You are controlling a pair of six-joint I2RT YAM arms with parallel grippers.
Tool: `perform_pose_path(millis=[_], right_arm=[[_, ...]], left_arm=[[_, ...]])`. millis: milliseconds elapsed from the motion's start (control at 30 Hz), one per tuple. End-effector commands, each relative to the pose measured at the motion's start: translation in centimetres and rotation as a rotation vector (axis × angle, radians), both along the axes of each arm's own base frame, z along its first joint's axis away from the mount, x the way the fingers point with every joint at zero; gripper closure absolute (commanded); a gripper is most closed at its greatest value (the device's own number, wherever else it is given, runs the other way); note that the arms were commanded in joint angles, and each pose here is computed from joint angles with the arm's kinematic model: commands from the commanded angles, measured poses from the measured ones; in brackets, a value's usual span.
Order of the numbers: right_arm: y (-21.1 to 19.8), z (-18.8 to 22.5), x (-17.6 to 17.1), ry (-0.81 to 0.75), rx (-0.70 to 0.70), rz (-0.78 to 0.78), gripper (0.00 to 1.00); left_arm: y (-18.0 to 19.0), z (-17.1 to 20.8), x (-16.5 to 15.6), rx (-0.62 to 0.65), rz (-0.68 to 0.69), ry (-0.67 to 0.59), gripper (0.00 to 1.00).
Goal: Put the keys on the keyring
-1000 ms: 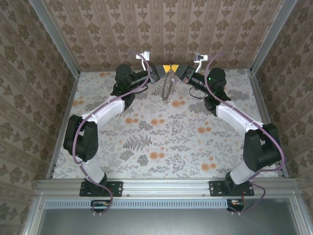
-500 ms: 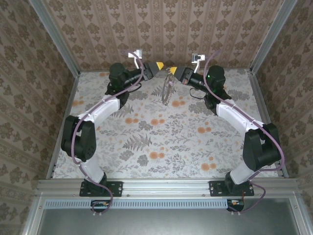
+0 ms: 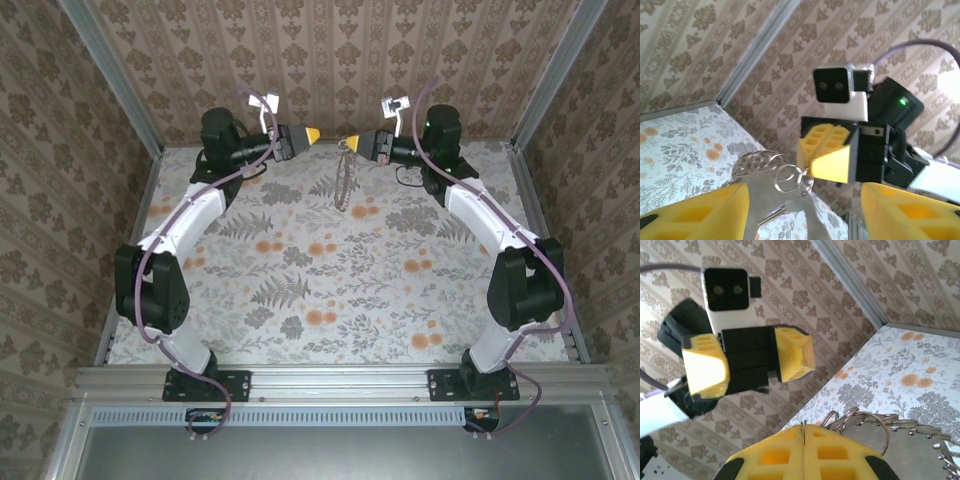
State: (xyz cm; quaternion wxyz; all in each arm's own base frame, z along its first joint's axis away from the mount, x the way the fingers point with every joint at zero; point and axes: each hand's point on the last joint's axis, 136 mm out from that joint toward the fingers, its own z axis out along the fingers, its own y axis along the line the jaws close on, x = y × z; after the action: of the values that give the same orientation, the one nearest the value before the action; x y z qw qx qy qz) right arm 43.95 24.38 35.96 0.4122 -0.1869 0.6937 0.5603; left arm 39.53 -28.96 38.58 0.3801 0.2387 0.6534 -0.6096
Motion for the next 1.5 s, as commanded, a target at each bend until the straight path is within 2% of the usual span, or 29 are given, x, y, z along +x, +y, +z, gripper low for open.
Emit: perform_pose_path(millis=[0,67,167,567,1467], right_arm=[[0.5,0.2,-0.9,-0.033,-0.010,0.116,1.00],[0.6,0.1,-0.7,-0.023,-0.001,0.127,1.00],[0.8,0.1,-0.6,-0.013,0.010,0.134,1.00],[1.5,0.0,-1.2,-0.006,0.013,0.166,1.00],[1.8,-0.3,-1.1,-0.002,0.012,0.162,1.00]], left_arm=[[0.0,0.3,-2.0,0.052,-0.117,-0.060,0.47],[-0.1,0.3,-2.2,0.054,-0.147,-0.061,0.57],[-0.3,0.2,-2.3,0.057,-0.172,-0.056,0.63],[-2.0,-2.0,-1.4,0.093,-0.221,-0.004,0.58],[-4.3,-3.2,-1.9,0.103,-0.270,0.015,0.64]])
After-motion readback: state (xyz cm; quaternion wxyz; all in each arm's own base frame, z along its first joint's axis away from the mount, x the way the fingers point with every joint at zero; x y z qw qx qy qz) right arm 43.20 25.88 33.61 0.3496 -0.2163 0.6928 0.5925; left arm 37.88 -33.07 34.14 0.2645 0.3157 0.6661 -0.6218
